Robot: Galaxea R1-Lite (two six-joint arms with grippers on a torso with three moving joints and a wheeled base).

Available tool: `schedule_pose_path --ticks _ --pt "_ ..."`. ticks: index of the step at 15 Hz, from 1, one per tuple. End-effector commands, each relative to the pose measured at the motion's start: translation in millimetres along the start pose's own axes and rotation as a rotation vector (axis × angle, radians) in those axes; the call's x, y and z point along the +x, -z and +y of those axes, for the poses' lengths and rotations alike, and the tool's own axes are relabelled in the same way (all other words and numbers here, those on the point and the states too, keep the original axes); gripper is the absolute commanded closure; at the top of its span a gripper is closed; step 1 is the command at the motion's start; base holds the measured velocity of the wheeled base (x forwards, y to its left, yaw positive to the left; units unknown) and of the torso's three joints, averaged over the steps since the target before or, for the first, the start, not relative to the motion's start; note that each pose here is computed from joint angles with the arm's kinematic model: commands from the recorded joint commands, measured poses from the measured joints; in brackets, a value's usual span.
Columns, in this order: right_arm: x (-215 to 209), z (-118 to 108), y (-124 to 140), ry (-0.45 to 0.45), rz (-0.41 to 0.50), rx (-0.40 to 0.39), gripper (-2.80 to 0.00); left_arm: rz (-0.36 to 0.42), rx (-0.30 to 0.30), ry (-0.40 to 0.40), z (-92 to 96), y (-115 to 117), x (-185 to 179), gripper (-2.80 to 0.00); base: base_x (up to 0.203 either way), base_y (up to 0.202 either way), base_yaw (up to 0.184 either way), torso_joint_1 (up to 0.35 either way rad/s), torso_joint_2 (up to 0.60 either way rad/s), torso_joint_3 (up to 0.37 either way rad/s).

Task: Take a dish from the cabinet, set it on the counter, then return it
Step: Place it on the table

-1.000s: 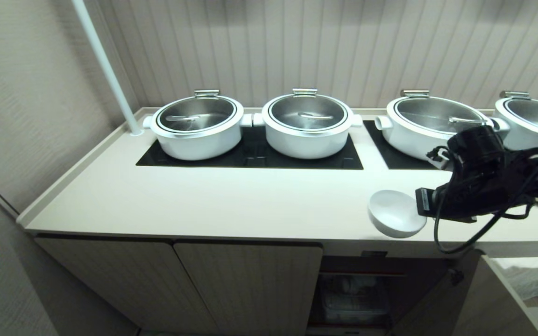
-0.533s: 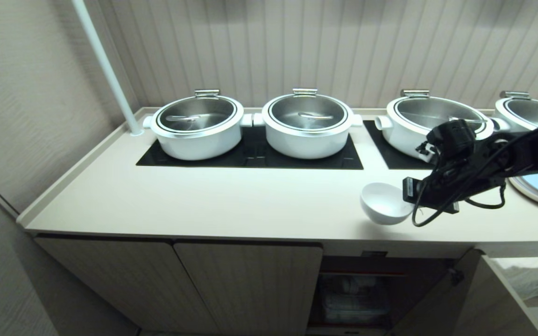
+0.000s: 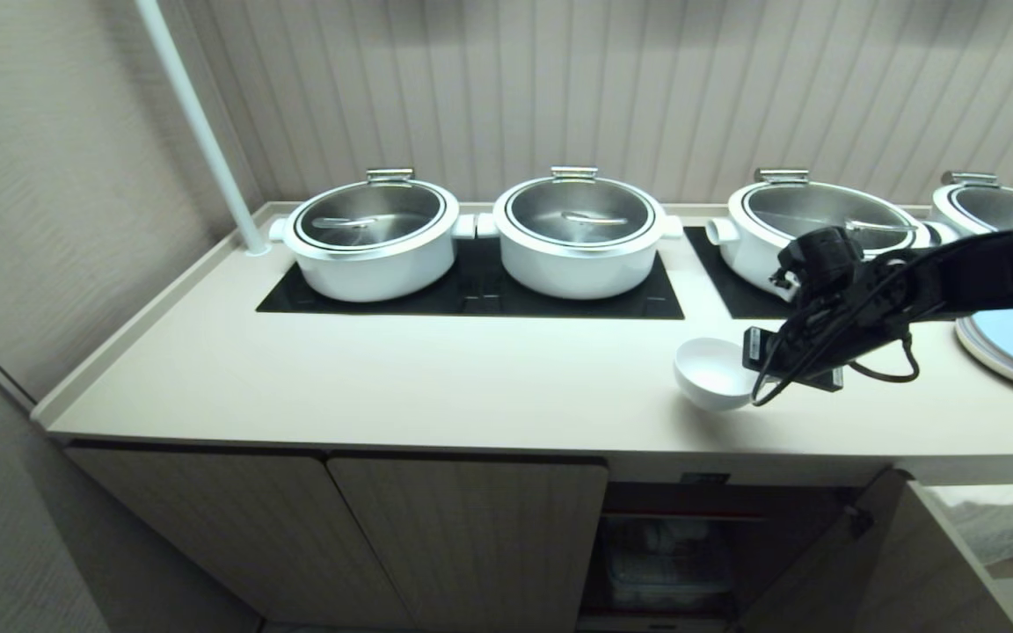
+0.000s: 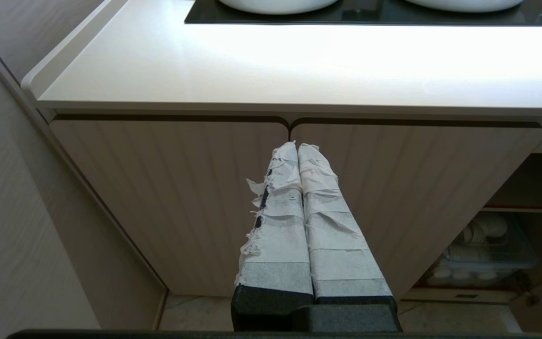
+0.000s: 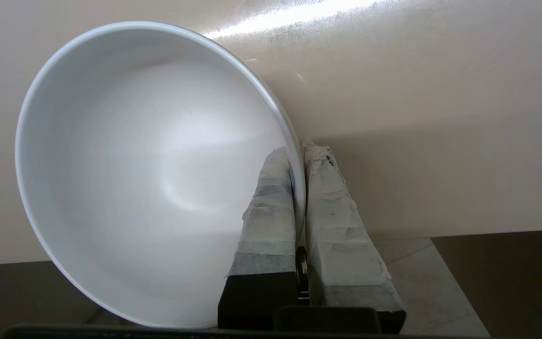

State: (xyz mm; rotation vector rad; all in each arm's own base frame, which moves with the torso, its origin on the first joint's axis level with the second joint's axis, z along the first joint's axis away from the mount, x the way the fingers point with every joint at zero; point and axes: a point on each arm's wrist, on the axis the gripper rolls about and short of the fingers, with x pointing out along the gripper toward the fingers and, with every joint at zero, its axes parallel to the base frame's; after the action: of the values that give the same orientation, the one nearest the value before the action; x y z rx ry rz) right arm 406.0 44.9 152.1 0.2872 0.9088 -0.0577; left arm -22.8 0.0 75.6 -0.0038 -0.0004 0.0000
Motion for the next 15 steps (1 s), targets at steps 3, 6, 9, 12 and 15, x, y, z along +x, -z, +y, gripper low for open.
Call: schedule_pose_path --ticks 3,6,9,12,15 --pt "10 -2 0 0.010 0.010 0.007 0.00 -0.001 -0.001 0.000 0.0 0 0 0.00 0.000 0.000 0.000 0.000 0.00 0.000" --pt "16 -3 1 0.032 0.012 0.030 0.00 -0.001 -0.001 0.000 0.0 0 0 0.00 0.000 0.000 0.000 0.000 0.00 0.000" --pt "18 -4 3 0.051 0.013 0.034 0.00 0.000 -0.001 0.000 0.0 0 0 0.00 0.000 0.000 0.000 0.000 0.00 0.000" --pt "22 -4 4 0.063 0.016 0.046 0.00 0.000 -0.001 0.000 0.0 0 0 0.00 0.000 0.000 0.000 0.000 0.00 0.000" --pt "23 -5 4 0.069 0.017 0.045 0.00 0.000 -0.001 0.000 0.0 0 0 0.00 0.000 0.000 0.000 0.000 0.00 0.000"
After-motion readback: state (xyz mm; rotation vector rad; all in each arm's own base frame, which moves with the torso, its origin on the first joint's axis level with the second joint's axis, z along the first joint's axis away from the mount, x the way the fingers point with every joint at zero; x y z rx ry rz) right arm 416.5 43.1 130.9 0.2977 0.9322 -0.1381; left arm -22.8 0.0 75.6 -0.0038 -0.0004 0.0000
